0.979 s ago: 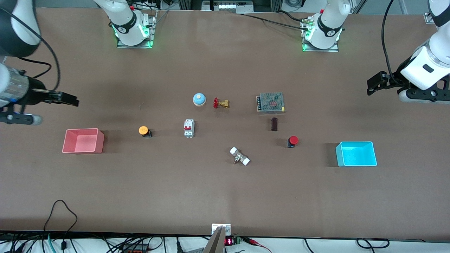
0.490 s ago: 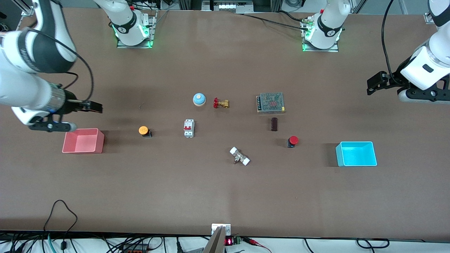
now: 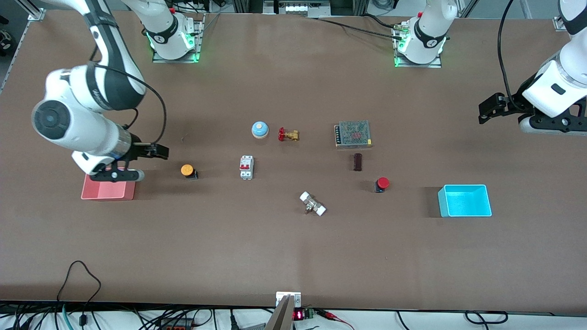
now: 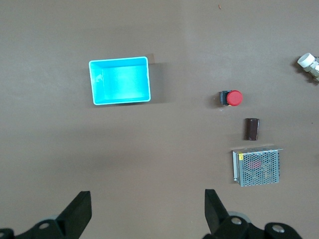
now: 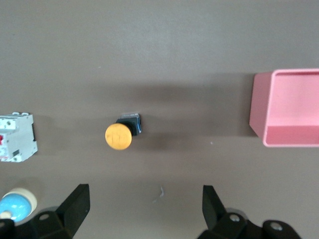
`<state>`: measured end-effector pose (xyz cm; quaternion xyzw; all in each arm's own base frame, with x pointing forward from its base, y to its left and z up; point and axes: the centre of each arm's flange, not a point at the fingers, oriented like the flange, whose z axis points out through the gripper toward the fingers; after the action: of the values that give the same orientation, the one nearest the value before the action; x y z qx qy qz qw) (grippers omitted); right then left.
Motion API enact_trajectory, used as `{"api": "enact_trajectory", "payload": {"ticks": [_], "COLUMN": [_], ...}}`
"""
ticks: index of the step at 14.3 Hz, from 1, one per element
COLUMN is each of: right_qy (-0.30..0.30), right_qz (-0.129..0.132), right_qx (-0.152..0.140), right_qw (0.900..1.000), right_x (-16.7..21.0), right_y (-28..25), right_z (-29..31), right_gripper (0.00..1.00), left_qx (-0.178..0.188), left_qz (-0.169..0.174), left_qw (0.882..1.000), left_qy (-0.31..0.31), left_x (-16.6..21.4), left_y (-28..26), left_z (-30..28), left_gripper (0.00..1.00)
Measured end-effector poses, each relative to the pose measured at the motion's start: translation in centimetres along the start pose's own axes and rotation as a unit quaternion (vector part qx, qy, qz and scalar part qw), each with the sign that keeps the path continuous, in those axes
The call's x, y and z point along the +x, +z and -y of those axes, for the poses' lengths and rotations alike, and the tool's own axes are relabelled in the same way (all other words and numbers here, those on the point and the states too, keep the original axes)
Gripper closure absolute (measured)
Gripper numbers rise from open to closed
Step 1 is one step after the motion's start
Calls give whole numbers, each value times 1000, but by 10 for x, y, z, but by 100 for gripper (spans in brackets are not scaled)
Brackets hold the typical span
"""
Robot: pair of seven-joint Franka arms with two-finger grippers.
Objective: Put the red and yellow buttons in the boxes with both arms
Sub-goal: 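Move the right gripper over the yellow button beside the pink box, then grasp the yellow button with the right gripper while the left gripper reaches the red button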
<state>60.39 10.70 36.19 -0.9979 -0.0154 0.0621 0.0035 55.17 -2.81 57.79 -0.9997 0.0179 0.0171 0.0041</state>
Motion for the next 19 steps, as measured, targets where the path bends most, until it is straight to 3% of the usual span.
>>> {"api": "enact_trajectory", "payload": {"ticks": [7, 13, 19], "right_qy": [-20, -26, -38], "right_qz": [-8, -13, -28], "right_qx": [0, 8, 14], "right_qw": [1000, 1000, 999], "right_x": [3, -4, 0], "right_y": [61, 113, 131], "right_z": [17, 23, 38], "right_gripper": [0, 0, 0], "left_qx": [-2, -4, -13], "left_qz": [29, 57, 38], "left_qw": [1000, 998, 999], "left_qy": [8, 5, -24], "left_x": [12, 69, 116], "left_y": [27, 84, 183], "left_z": [-9, -94, -151], "left_gripper": [0, 0, 0]}}
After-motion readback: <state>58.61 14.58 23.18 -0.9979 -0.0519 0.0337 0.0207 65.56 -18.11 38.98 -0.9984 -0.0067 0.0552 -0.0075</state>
